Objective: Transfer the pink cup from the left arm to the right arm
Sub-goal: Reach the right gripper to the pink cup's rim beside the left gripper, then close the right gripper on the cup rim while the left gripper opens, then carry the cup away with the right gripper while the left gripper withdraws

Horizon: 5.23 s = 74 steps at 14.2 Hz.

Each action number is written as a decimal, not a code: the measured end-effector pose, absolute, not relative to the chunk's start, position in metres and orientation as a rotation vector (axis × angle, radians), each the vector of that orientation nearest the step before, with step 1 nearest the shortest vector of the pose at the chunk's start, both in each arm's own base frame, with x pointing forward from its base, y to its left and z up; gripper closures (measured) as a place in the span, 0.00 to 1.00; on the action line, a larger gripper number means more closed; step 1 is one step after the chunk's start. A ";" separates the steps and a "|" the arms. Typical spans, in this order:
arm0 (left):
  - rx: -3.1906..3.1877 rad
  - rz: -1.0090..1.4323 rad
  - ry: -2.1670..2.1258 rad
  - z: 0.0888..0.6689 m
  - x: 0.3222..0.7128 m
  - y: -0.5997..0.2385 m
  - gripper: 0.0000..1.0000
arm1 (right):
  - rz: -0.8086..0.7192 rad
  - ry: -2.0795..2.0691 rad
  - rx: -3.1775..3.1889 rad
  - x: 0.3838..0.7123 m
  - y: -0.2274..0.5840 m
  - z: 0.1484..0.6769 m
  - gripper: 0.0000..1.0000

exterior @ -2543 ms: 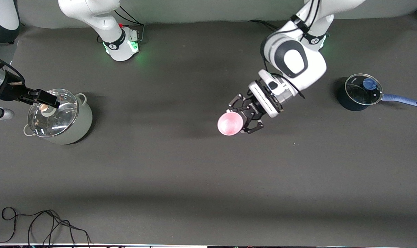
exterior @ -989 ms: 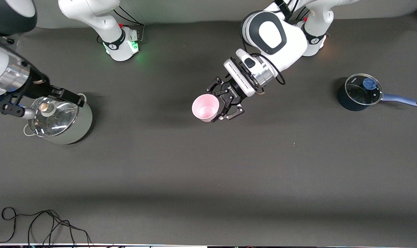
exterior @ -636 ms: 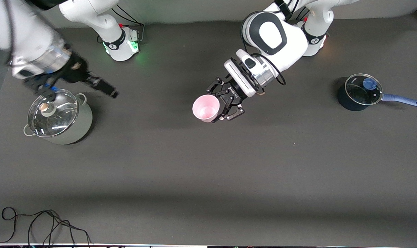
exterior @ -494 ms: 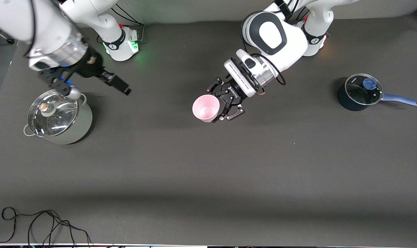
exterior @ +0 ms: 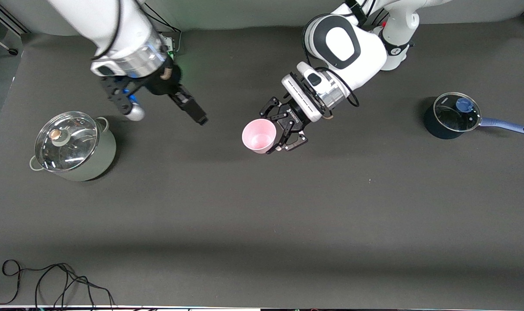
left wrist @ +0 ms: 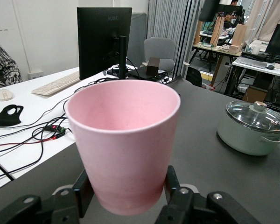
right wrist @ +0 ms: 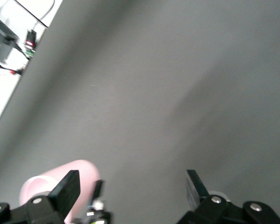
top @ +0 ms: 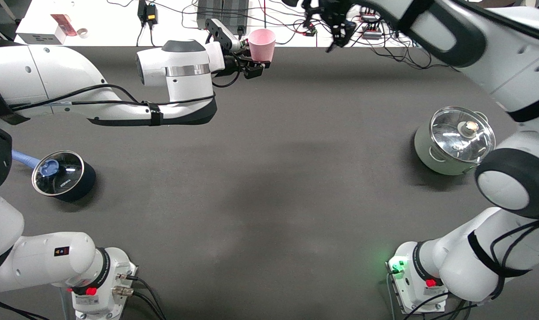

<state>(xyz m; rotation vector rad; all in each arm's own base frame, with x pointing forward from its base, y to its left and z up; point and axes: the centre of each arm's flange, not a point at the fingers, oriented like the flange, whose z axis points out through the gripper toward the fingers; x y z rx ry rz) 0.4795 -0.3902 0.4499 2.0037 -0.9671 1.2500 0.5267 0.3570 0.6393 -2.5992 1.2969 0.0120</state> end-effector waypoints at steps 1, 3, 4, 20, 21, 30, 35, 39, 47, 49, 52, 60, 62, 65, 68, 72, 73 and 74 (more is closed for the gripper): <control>2.004 1.250 -0.967 0.450 0.479 -0.390 0.35 | 0.000 1.317 -2.575 0.530 0.368 0.636 0.00; 2.005 1.250 -0.967 0.450 0.479 -0.390 0.35 | -0.012 1.316 -2.556 0.535 0.386 0.629 0.00; 2.005 1.250 -0.967 0.450 0.479 -0.390 0.35 | -0.015 1.314 -2.546 0.535 0.394 0.627 0.00; 2.013 1.251 -0.966 0.450 0.480 -0.389 0.35 | -0.013 1.176 -2.596 0.538 0.440 0.590 0.13; 2.017 1.252 -0.965 0.450 0.480 -0.389 0.35 | -0.013 1.175 -2.596 0.538 0.440 0.589 0.27; 2.018 1.261 -0.993 0.449 0.478 -0.389 0.35 | -0.024 1.121 -2.621 0.539 0.440 0.589 0.92; 2.018 1.262 -0.993 0.449 0.478 -0.389 0.35 | -0.030 1.082 -2.638 0.539 0.440 0.589 0.92; 2.034 1.247 -0.944 0.449 0.482 -0.386 0.20 | -0.052 1.028 -2.659 0.547 0.430 0.592 0.95; 2.138 1.181 -0.734 0.433 0.503 -0.357 0.00 | -0.067 0.808 -2.820 0.580 0.368 0.587 0.95; 2.179 1.168 -0.643 0.423 0.522 -0.333 0.00 | -0.019 0.704 -2.901 0.594 0.323 0.587 0.95; 2.209 1.160 -0.520 0.403 0.555 -0.282 0.00 | 0.063 0.564 -2.983 0.607 0.251 0.593 0.95; 2.090 1.117 -0.501 0.355 0.584 -0.203 0.00 | 0.179 0.359 -3.071 0.620 0.085 0.538 0.95; 2.067 1.085 -0.519 0.354 0.587 -0.199 0.00 | 0.150 0.352 -3.067 0.620 0.068 0.502 0.95; 2.012 0.933 -0.567 0.364 0.600 -0.189 0.00 | 0.078 0.382 -3.061 0.612 0.054 0.433 0.95; 2.052 0.658 -0.597 0.382 0.612 -0.161 0.00 | 0.027 0.362 -3.073 0.597 0.047 0.375 0.95; 2.191 0.337 -0.591 0.419 0.614 -0.124 0.00 | -0.039 0.326 -3.097 0.572 0.035 0.315 0.95; 2.233 0.268 -0.590 0.429 0.610 -0.118 0.00 | -0.060 0.322 -3.105 0.565 0.032 0.299 0.95; 2.284 0.190 -0.591 0.441 0.604 -0.112 0.00 | -0.071 0.321 -3.113 0.558 0.030 0.286 0.95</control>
